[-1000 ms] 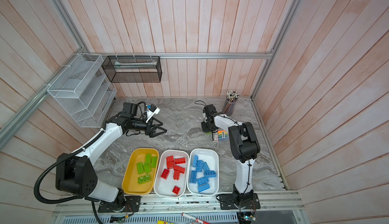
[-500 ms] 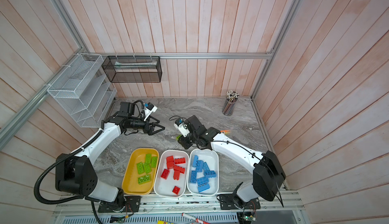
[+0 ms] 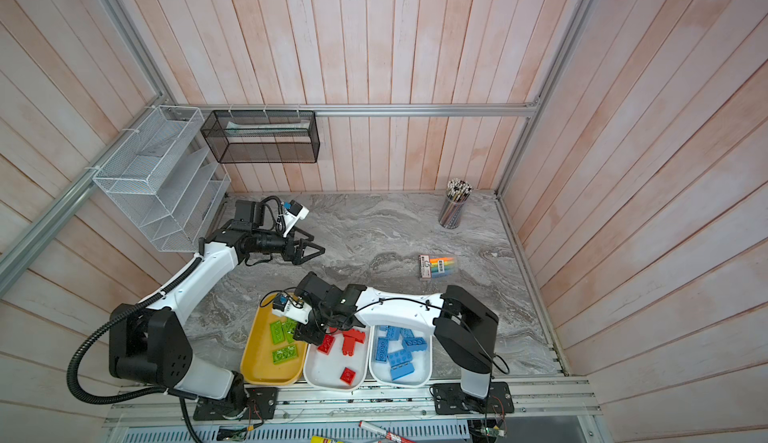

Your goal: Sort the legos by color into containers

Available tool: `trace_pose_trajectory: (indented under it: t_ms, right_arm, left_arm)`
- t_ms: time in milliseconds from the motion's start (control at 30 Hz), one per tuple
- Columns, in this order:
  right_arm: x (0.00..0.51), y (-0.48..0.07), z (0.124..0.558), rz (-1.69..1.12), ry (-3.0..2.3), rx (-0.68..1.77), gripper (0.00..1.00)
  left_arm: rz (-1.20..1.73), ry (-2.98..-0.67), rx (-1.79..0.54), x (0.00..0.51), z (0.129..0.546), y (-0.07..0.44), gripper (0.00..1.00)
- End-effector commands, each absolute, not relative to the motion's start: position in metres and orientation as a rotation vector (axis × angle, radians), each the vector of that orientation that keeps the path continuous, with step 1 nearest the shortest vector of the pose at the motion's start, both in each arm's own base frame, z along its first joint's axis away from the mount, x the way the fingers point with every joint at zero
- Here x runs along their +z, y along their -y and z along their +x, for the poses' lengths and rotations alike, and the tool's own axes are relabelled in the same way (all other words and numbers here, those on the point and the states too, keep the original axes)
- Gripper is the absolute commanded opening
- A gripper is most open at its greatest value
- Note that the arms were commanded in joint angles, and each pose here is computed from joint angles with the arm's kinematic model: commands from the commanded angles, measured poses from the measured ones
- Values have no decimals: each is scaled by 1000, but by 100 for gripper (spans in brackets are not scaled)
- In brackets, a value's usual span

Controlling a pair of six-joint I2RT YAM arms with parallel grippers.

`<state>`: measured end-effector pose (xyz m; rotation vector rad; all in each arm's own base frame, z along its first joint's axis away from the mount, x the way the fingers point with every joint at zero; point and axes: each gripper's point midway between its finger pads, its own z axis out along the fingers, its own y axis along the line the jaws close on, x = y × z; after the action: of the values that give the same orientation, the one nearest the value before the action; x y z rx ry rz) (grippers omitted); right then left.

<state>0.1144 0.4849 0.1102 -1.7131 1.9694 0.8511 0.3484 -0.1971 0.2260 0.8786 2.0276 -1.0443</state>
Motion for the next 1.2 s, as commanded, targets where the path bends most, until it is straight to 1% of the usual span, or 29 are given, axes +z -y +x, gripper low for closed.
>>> trace_pose_trajectory:
  t_ms: [0,33,133,267,333,400,500,600,700,833,900,967,1033,1167]
  right_arm:
    - [105,-499,107,-1812,-1892,855,27]
    - [100,-500,107,-1831,-1893,837,28]
    - [87,-499,112,-1869,-1908,775,37]
    - [102,-494,115,-1859,-1893,758,55]
    - [118,-486,116,-1832,-1888,769,57]
    - [135,-472,122,-1782,-1907,791,58]
    - [162,-439,133,-1696,-1919,815,59]
    - [183,-397,153,-1584,-1951,802,60]
    - [200,-350,185,-1404,-1976,746,62]
    - [212,-281,243,-1128,-1999,589,69]
    - [216,-244,277,-961,-2014,487,73]
    - [214,-204,308,-782,-2025,405,78]
    - [213,-166,335,-593,-2022,319,80]
    - [207,-89,373,-218,-1975,183,82]
  left_arm:
    - [878,-2019,-1046,226,352,197,98]
    - [878,-2020,-1045,225,352,197,98]
    - [881,-2019,-1044,224,352,197,98]
    - [884,-2019,-1047,224,352,197,98]
    - [887,-2021,-1046,224,351,197,98]
    - [884,-2023,-1038,224,352,196,98]
    - [873,-2025,-1020,225,354,194,98]
    - [843,-2034,-987,225,360,191,98]
    - [808,-2039,-961,226,366,189,98]
    - [729,-2075,-872,223,379,180,98]
    - [653,-2116,-783,218,390,168,99]
    - [543,-2163,-654,214,405,148,99]
    - [425,-2176,-538,212,418,125,99]
    - [176,-2121,-299,207,430,74,99]
